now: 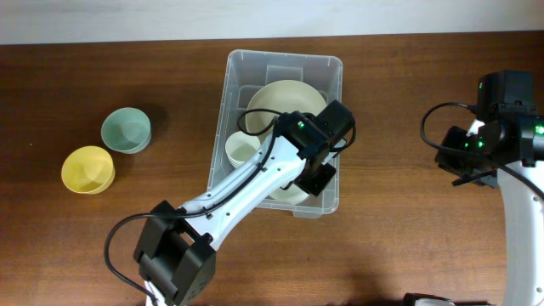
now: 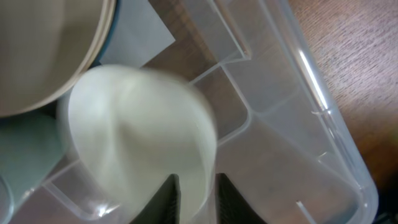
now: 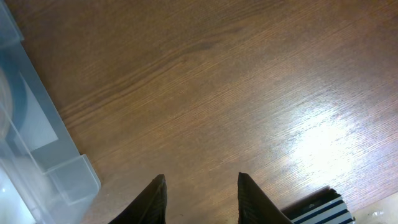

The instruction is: Pack container

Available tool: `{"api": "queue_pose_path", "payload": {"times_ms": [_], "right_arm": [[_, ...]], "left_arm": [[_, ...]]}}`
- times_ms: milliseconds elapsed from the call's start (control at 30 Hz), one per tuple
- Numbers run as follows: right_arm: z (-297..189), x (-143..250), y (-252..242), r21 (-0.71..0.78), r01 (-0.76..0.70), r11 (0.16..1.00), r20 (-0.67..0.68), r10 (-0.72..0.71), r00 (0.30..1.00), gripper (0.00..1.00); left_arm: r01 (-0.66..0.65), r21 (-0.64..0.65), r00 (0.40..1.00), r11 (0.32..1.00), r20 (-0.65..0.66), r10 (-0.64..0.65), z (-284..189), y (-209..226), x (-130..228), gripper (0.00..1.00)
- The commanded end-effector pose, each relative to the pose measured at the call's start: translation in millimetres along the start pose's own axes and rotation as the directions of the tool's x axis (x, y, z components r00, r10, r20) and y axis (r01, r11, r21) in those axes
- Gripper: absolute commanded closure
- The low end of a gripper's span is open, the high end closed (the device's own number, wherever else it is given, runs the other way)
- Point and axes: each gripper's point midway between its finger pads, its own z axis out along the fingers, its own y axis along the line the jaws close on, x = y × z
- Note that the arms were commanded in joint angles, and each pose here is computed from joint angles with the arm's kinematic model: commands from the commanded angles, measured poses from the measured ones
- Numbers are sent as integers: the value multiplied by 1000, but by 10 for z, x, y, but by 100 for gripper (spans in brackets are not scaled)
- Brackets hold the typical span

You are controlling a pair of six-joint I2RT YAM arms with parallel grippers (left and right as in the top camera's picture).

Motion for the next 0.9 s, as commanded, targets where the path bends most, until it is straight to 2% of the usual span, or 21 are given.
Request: {"api": "queue_pose_path", "payload": {"times_ms": [0, 100, 200, 300, 400, 467, 500, 633, 800, 867], "right_arm": [[-8, 6, -11, 15, 15, 1000, 7, -16, 1000, 67], [-8, 7, -12, 15, 16, 1000, 7, -16, 1000, 67], [-8, 13, -14, 16, 16, 1000, 4, -16, 1000, 67], [-8, 12, -14, 16, 16, 1000, 5, -16, 1000, 67], [-8, 13, -13, 16, 16, 1000, 5, -16, 1000, 67], [-8, 13, -14, 16, 16, 1000, 4, -16, 1000, 67], [-7, 13, -14, 16, 16, 1000, 4, -16, 1000, 67], [-7, 12, -13, 16, 15, 1000, 4, -16, 1000, 67], [-8, 13, -13, 16, 16, 1000, 5, -16, 1000, 67], [-8, 13, -14, 16, 15, 1000, 4, -16, 1000, 62]], "left_arm": [[-35, 7, 998, 999, 43, 35, -164, 13, -121, 48], [-10, -36, 997, 999, 75, 13, -466, 194, -199, 45], [64, -96, 991, 993, 122, -52, -942, 560, -235, 44], [193, -161, 967, 968, 199, -159, -1426, 1122, -201, 44], [330, -179, 924, 927, 264, -278, -1649, 1693, -126, 43], [401, -186, 896, 897, 282, -343, -1683, 2000, -49, 43], [481, -190, 860, 856, 294, -418, -1680, 2304, 51, 43], [618, -204, 776, 759, 309, -549, -1599, 2942, 332, 37], [704, -219, 707, 675, 301, -640, -1285, 3492, 590, 27], [712, -233, 702, 663, 268, -660, -1000, 3705, 693, 23]]}}
